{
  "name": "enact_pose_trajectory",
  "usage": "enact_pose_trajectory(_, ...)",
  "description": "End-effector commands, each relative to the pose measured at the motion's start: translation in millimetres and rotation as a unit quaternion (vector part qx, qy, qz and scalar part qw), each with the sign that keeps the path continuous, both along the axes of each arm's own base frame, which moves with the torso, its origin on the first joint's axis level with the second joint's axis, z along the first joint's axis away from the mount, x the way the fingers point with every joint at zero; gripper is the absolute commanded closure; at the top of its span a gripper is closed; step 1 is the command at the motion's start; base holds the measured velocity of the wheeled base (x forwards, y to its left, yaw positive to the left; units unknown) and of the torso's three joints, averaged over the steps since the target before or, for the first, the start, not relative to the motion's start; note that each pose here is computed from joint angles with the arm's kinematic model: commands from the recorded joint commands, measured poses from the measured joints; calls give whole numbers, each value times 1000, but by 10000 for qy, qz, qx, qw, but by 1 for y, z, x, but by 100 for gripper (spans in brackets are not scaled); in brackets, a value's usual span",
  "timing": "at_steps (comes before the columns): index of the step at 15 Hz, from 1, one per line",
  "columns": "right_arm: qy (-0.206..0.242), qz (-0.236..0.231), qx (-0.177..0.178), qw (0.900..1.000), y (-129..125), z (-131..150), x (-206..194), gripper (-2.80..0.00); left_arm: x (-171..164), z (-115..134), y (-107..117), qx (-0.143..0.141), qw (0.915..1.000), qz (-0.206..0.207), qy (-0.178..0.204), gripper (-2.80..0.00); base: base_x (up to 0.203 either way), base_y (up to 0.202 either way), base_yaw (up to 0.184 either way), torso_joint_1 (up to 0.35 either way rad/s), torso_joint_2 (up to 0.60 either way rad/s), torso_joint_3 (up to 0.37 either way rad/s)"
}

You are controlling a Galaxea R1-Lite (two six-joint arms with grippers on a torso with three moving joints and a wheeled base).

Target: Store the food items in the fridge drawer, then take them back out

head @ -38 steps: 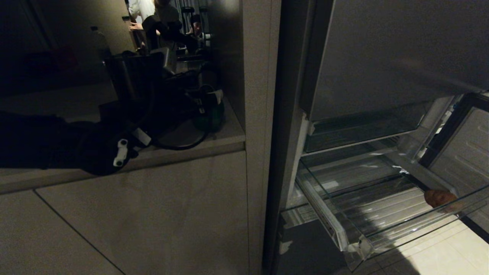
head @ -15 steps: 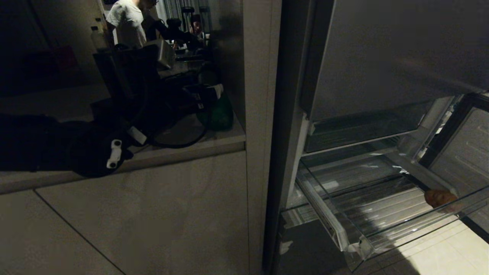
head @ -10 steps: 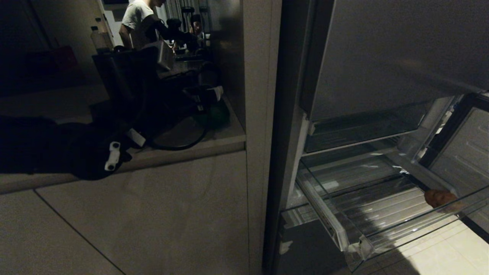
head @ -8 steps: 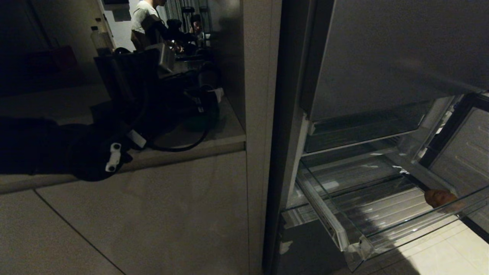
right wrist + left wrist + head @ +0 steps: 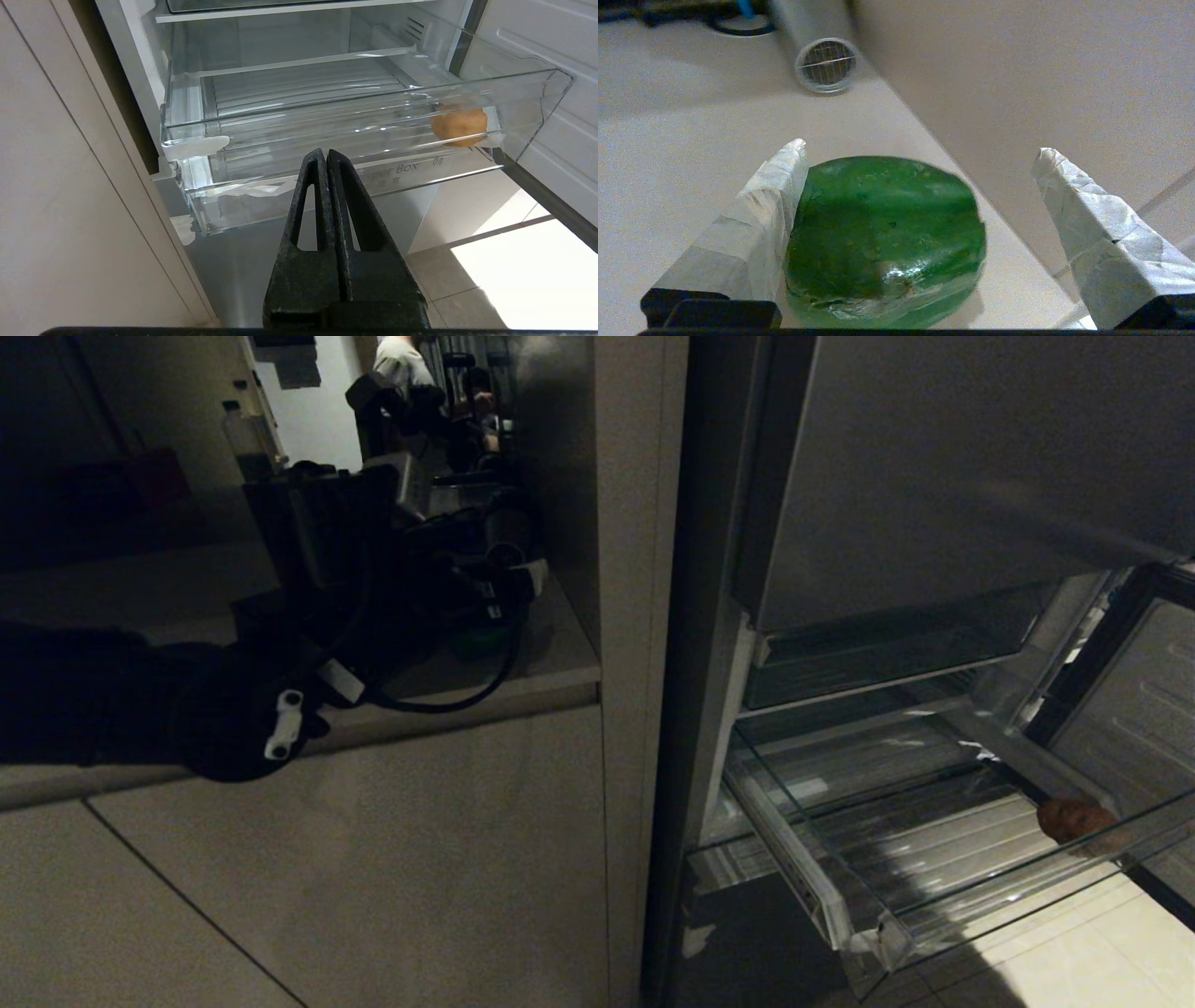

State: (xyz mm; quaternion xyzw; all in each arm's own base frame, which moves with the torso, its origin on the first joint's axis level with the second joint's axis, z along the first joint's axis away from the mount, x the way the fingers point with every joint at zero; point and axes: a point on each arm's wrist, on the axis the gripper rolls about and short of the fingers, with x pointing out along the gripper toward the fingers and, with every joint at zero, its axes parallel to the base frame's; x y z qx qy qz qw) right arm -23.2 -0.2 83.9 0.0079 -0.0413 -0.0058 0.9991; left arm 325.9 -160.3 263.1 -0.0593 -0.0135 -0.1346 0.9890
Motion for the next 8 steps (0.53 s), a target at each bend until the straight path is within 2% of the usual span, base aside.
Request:
enact_pose_trajectory(1, 152, -1, 0, 9999, 0, -8, 2, 0, 1, 0, 1, -11, 9999, 106, -7, -280, 0, 0, 0, 0, 0, 0)
enact_pose_trajectory(8, 152, -7, 1, 9999, 0, -8, 2, 0, 4, -6, 3, 20, 9997, 235, 77, -280, 0, 0, 0, 0, 0, 0)
